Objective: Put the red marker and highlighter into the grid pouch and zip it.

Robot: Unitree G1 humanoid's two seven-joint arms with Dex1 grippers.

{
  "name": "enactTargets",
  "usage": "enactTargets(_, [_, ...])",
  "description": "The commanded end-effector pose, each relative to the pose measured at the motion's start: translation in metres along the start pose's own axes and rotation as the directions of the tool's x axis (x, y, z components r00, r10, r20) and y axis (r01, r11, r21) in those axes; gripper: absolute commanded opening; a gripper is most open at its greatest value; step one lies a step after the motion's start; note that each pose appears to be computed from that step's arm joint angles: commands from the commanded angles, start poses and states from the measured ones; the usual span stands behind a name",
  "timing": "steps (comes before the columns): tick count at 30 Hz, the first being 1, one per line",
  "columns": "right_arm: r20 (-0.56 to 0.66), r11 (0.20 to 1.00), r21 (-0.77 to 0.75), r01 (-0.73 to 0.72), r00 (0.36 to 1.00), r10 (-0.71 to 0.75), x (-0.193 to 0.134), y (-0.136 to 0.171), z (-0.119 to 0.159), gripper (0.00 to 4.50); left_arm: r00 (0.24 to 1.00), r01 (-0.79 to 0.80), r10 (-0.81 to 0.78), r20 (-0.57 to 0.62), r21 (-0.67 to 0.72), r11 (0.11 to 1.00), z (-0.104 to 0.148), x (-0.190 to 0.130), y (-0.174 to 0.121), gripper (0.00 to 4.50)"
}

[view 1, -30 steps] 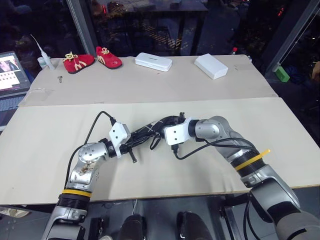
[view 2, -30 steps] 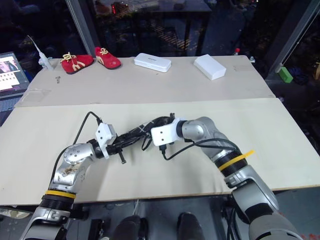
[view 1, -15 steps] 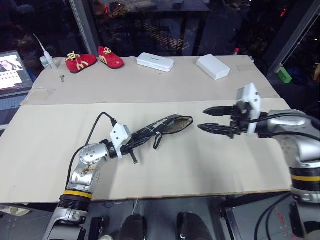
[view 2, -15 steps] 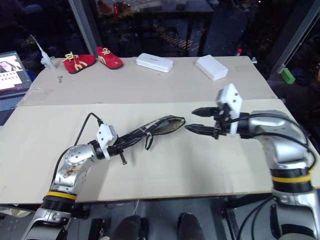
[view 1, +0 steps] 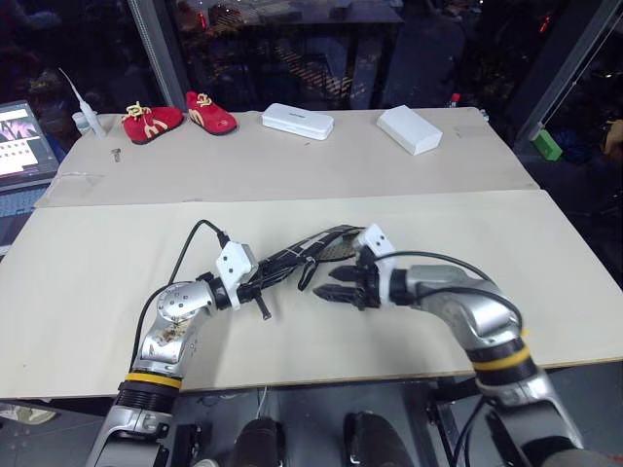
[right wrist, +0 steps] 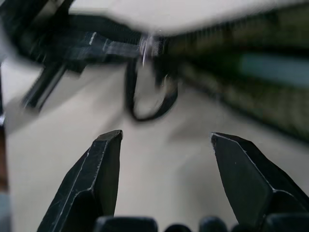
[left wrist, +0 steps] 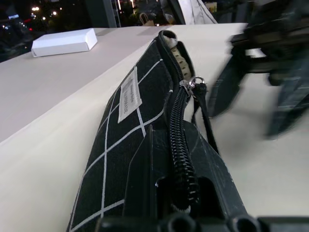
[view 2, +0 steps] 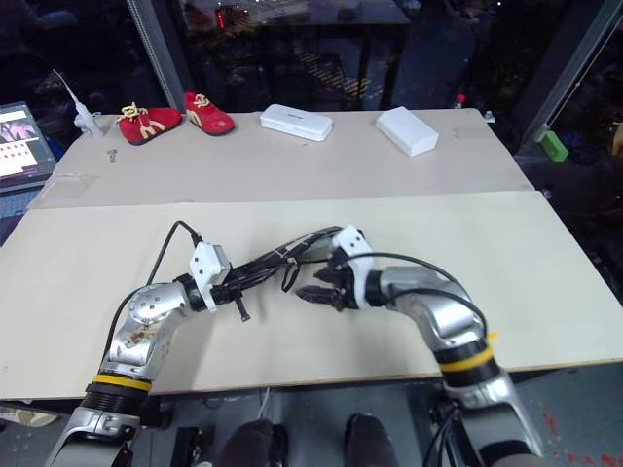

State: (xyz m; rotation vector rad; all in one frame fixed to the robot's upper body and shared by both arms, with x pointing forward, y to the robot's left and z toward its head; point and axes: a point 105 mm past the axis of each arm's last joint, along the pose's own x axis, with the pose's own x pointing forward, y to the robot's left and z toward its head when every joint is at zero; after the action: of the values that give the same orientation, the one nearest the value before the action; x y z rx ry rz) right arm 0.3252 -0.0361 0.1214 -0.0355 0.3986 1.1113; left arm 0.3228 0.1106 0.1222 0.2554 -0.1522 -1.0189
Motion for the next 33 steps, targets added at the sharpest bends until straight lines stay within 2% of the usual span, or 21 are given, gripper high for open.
enactTargets(1, [0.035, 0.999, -0.045, 0.016, 0.999, -0.014, 0.004, -0.002, 0.015, 3.25, 0.999, 0.007, -0.009, 0.031, 0.037, 0.999, 0.012, 0.004, 0.002, 0.00])
enactTargets(7, [0.060, 0.999, -0.050, 0.016, 0.998, -0.013, 0.004, -0.004, 0.024, 3.25, 0.999, 0.014, -0.015, 0.033, 0.039, 0.999, 0.012, 0.005, 0.002, 0.00])
enactTargets(11, [0.048, 0.998, -0.056, 0.041, 0.998, -0.038, -0.001, -0.010, 0.021, 2.32, 0.999, 0.016, -0.018, 0.033, 0.042, 0.999, 0.013, 0.005, 0.003, 0.00])
enactTargets(12, [0.048, 0.997, -0.056, 0.047, 0.998, -0.044, -0.001, -0.012, 0.021, 1.80, 0.999, 0.017, -0.018, 0.033, 0.042, 0.999, 0.012, 0.005, 0.003, 0.00])
enactTargets(14, [0.046, 0.997, -0.051, 0.063, 0.997, -0.061, -0.002, -0.016, 0.019, 1.28, 0.999, 0.018, -0.020, 0.031, 0.043, 0.999, 0.012, 0.005, 0.003, 0.00])
enactTargets(15, [0.046, 0.997, -0.049, 0.066, 0.997, -0.064, -0.003, -0.017, 0.018, 0.71, 0.999, 0.020, -0.021, 0.031, 0.043, 0.999, 0.012, 0.005, 0.003, 0.00])
enactTargets(16, [0.044, 0.997, -0.046, 0.069, 0.997, -0.067, -0.003, -0.018, 0.017, 0.39, 0.999, 0.021, -0.022, 0.030, 0.044, 0.999, 0.012, 0.005, 0.003, 0.00])
enactTargets(18, [0.035, 0.996, -0.051, 0.072, 0.997, -0.070, -0.003, -0.018, 0.015, 0.05, 0.999, 0.022, -0.024, 0.028, 0.044, 0.999, 0.012, 0.005, 0.003, 0.00])
enactTargets(22, [0.037, 0.997, -0.048, 0.068, 0.997, -0.067, -0.010, -0.018, 0.013, 0.05, 0.999, 0.022, -0.023, 0.025, 0.046, 0.999, 0.011, 0.004, 0.004, 0.00])
enactTargets(27, [-0.004, 0.991, -0.062, 0.123, 0.992, -0.123, -0.045, -0.030, 0.002, 0.05, 1.000, 0.014, -0.015, 0.025, 0.049, 0.999, 0.012, 0.003, 0.006, 0.00])
enactTargets(33, [-0.071, 0.923, -0.098, 0.373, 0.922, -0.380, -0.110, -0.087, -0.011, 0.05, 1.000, 0.008, -0.009, 0.022, 0.042, 0.999, 0.009, 0.000, 0.003, 0.00])
